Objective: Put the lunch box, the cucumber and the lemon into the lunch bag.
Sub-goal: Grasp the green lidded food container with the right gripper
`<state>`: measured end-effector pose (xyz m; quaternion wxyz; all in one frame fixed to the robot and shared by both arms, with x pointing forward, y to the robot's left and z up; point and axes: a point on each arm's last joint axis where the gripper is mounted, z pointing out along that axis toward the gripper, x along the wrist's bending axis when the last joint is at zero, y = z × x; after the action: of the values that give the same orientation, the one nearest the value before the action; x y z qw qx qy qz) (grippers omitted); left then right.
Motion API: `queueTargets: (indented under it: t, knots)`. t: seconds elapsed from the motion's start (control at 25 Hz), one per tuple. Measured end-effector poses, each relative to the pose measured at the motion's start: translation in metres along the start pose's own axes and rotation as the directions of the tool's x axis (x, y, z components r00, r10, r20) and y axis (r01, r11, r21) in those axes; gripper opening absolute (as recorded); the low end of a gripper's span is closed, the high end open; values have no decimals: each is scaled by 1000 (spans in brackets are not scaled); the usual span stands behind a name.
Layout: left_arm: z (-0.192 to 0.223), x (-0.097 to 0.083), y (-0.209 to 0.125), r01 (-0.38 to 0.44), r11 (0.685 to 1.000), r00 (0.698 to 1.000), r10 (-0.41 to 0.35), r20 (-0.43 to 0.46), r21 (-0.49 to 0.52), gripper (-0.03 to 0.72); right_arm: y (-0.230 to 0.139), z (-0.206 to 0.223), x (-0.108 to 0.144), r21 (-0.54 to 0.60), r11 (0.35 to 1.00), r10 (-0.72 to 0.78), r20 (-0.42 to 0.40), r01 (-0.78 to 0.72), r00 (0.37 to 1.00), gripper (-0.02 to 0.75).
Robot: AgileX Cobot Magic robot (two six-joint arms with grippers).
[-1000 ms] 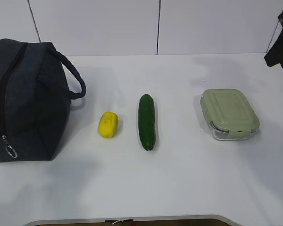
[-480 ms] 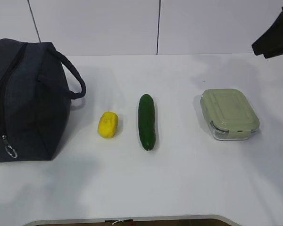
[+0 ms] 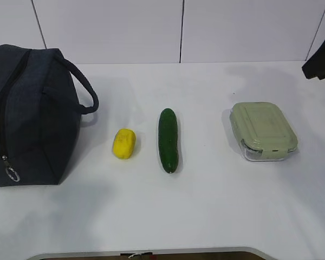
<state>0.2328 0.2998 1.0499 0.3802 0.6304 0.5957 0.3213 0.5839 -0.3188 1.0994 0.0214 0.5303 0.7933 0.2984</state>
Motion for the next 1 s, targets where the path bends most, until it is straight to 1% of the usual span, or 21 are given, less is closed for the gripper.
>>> queueTargets:
  t: [0.08, 0.36, 0.56, 0.76, 1.0]
  knots:
    - [0, 0, 0, 0, 1000, 1000, 0, 0, 0, 242, 0, 4, -3, 9, 1000, 24, -3, -24, 1000, 314]
    - [0, 0, 0, 0, 1000, 1000, 0, 0, 0, 242, -7, 30, -31, 71, 986, 152, -20, -151, 988, 314]
    - [0, 0, 0, 0, 1000, 1000, 0, 0, 0, 242, -13, 31, -47, 67, 978, 201, -12, -200, 979, 314]
    - [0, 0, 0, 0, 1000, 1000, 0, 0, 0, 242, -15, 29, -51, 65, 976, 209, -1, -209, 978, 314]
    - [0, 0, 0, 0, 1000, 1000, 0, 0, 0, 242, -15, 29, -51, 65, 948, 311, 6, -311, 950, 315]
